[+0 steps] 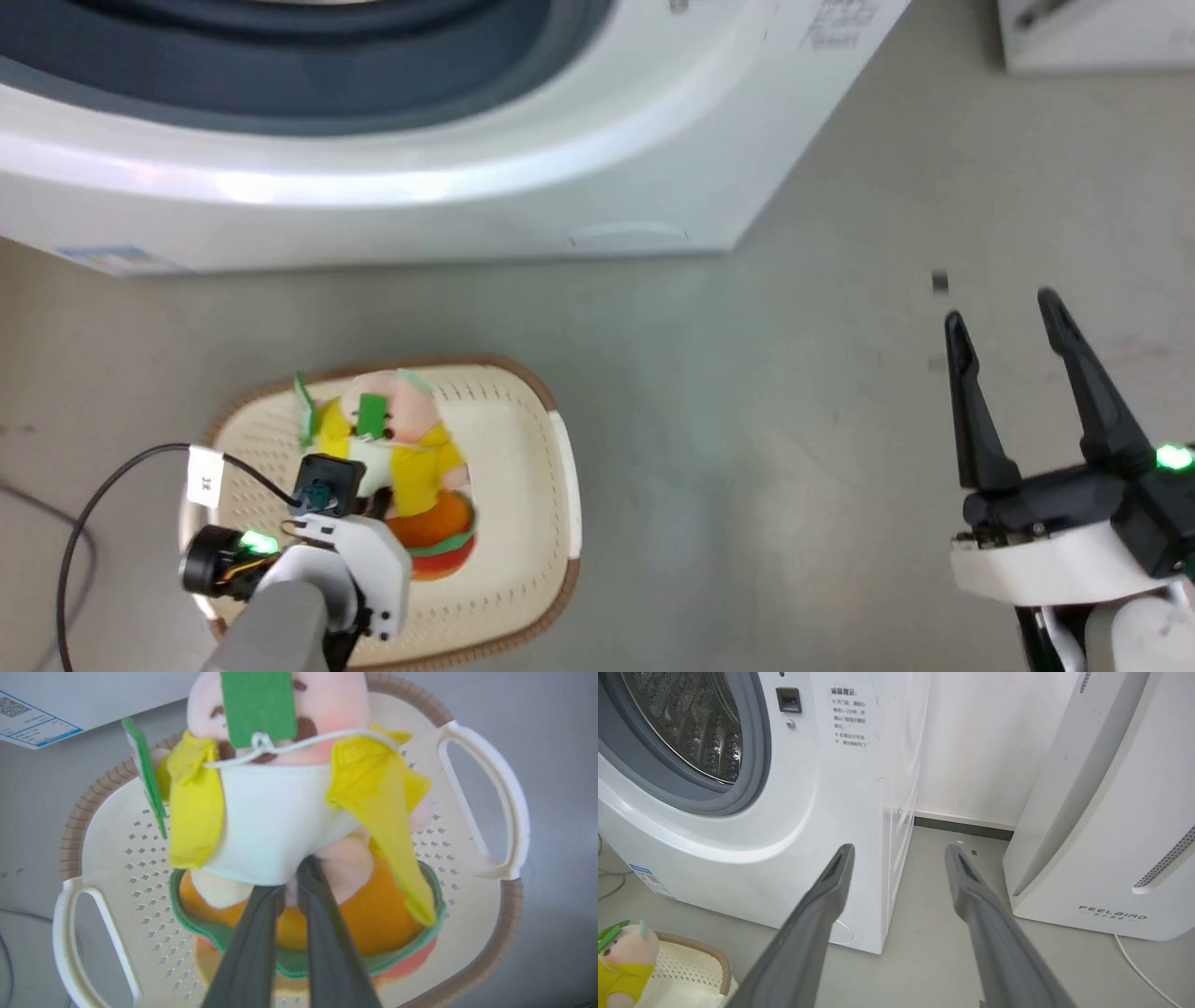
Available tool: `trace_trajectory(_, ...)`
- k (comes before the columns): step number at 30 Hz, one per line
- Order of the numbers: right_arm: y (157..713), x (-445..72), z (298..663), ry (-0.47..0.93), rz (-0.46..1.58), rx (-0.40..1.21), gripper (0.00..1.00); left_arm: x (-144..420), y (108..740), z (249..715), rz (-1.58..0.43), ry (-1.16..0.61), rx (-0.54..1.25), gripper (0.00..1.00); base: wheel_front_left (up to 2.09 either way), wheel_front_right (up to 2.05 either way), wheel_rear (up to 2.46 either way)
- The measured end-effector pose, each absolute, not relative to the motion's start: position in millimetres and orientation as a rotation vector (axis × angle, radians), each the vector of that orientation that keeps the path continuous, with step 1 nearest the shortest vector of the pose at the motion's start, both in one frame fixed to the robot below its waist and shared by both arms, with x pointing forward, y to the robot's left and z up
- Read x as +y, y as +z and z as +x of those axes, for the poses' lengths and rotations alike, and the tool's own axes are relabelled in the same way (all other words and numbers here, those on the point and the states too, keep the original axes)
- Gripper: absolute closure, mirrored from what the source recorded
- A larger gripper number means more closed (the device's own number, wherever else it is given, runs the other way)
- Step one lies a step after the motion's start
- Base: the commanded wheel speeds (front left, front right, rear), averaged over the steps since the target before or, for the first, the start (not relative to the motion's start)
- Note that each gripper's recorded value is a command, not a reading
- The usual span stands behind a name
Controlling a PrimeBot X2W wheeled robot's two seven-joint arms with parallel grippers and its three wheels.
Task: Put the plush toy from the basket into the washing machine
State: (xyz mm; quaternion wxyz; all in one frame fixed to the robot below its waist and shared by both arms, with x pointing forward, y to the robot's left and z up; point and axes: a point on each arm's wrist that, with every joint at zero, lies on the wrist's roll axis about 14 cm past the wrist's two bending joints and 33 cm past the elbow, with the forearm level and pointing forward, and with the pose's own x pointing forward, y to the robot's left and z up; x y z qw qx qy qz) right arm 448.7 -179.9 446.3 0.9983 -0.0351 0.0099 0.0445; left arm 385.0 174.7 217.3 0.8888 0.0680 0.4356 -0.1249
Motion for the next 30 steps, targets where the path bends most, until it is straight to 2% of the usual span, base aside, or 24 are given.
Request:
trace_trajectory(18, 512, -173, 413, 0.098, -0.031, -0.122, 0.0, 145, 377, 426, 0.022, -0.199, 0.326, 1.0, 0.0, 0.0, 0.0)
trace_trajectory(30, 498, -185, 412, 0.064, -0.023, -0.081, 0.0, 141, 440, 482, 0.001, -0.201, 0.091, 1.0, 0.0, 0.0, 0.0)
